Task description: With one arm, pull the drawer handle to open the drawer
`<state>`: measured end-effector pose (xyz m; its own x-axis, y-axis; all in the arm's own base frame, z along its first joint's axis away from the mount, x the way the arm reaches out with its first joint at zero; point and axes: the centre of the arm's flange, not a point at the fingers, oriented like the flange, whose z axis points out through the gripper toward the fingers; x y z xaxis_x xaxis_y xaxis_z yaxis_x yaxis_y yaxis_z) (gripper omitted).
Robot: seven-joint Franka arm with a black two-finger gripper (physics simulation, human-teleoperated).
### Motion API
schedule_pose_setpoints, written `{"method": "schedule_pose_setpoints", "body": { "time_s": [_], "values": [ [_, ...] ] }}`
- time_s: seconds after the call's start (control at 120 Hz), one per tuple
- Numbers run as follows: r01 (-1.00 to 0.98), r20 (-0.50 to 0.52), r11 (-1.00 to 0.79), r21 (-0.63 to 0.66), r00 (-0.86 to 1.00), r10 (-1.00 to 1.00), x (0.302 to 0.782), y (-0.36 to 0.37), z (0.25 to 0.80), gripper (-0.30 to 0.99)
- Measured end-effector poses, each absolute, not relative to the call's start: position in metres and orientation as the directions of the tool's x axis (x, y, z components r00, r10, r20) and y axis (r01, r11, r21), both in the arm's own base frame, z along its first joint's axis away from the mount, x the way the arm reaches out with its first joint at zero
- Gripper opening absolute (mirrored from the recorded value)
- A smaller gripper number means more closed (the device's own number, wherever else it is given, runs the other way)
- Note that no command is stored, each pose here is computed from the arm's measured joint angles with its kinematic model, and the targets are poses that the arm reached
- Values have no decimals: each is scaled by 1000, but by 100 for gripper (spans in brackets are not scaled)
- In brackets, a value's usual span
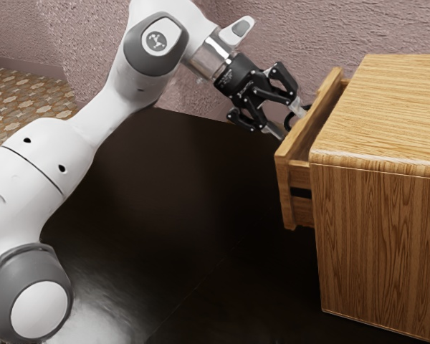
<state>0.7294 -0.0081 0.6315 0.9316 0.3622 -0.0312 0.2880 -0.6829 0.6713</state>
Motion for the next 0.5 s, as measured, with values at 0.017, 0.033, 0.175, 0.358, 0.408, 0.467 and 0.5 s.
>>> {"method": "schedule_pose_setpoints", "body": {
  "time_s": [0.017,0.033,0.175,0.358,0.408,0.467,0.5],
  "values": [
    [291,-33,-682,670,930,365,729,-6,631,37],
    [296,-37,-682,669,929,367,730,-4,629,37],
    [325,-53,-675,663,919,390,729,16,626,38],
    [341,-53,-690,638,914,403,721,26,633,38],
    [350,-72,-695,628,915,396,718,22,629,38],
    [362,-92,-693,623,914,395,714,25,627,39],
    [369,-100,-692,621,912,397,712,28,627,39]
  ]
}}
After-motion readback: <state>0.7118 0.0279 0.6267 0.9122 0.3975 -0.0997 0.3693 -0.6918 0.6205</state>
